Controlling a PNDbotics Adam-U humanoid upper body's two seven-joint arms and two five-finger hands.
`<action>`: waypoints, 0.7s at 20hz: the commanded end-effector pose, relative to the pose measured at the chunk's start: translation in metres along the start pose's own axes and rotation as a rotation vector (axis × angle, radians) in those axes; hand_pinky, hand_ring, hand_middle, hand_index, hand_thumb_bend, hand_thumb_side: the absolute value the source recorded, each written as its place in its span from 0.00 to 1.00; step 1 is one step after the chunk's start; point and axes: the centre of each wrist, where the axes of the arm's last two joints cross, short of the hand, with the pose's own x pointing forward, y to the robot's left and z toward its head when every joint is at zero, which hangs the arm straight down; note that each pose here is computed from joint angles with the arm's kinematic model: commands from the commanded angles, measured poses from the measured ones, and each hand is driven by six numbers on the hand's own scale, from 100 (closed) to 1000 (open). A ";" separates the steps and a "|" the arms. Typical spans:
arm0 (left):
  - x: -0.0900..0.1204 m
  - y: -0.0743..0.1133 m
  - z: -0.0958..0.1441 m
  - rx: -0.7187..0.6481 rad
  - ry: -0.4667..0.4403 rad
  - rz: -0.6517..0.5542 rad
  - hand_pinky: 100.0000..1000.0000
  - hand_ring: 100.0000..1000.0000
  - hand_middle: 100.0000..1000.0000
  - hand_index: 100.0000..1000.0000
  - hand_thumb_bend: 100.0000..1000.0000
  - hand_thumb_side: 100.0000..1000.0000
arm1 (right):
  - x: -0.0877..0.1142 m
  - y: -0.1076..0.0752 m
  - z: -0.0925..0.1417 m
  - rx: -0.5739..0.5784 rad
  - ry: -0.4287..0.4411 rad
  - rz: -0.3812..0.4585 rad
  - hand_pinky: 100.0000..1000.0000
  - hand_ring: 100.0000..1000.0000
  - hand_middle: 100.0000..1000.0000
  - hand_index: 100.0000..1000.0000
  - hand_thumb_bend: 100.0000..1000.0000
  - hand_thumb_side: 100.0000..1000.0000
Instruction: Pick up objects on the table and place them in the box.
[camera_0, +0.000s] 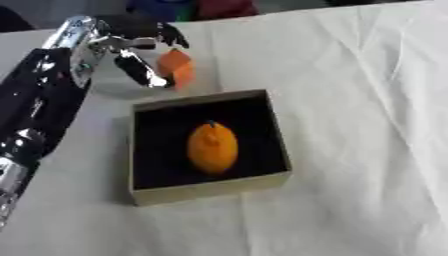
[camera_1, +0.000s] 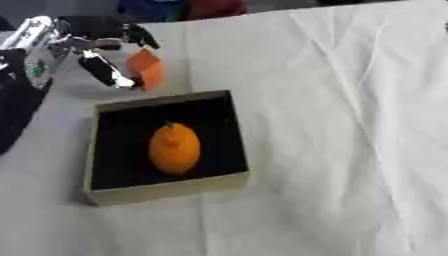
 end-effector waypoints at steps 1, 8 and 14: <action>-0.003 0.009 0.004 -0.038 -0.011 -0.020 0.77 0.75 0.81 0.91 0.11 0.36 | 0.001 -0.010 -0.003 -0.032 -0.001 0.017 0.78 0.62 0.61 0.68 0.00 0.77; -0.004 0.003 0.004 -0.081 0.008 -0.009 0.69 0.61 0.67 0.79 0.02 0.33 | 0.000 -0.012 0.000 -0.047 0.013 0.010 0.78 0.62 0.61 0.67 0.00 0.77; -0.004 0.007 0.006 -0.008 0.011 -0.011 0.64 0.50 0.58 0.72 0.00 0.29 | -0.003 -0.011 0.002 -0.047 0.023 0.009 0.78 0.62 0.61 0.67 0.00 0.78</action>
